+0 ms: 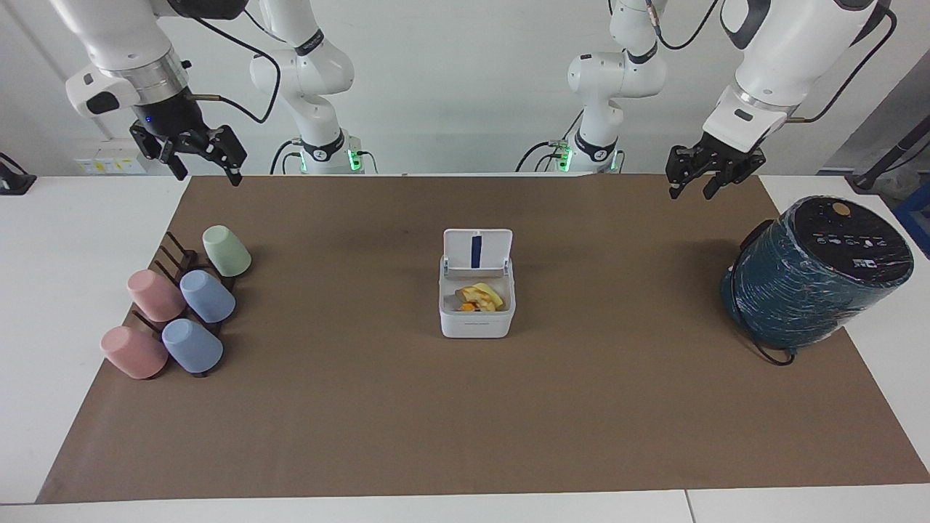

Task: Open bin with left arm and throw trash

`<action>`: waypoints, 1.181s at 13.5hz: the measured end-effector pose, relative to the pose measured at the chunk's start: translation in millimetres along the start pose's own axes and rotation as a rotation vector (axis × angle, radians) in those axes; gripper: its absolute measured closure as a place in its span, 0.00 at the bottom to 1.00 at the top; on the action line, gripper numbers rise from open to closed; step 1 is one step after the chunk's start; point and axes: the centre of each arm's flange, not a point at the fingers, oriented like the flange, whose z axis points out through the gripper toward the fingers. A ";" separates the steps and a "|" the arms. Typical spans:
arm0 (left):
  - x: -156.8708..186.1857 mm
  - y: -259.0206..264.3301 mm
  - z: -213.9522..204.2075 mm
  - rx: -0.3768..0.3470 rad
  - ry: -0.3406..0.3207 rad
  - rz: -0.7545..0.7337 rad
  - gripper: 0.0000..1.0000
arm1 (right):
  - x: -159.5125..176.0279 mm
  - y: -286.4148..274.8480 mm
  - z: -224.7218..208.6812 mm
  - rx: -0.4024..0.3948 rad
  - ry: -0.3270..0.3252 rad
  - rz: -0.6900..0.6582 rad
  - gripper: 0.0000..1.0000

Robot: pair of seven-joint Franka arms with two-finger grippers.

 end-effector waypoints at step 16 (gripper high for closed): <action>7.7 1.6 -3.4 -0.002 0.073 0.036 0.00 | 0.0 0.0 0.0 0.000 0.000 0.000 0.00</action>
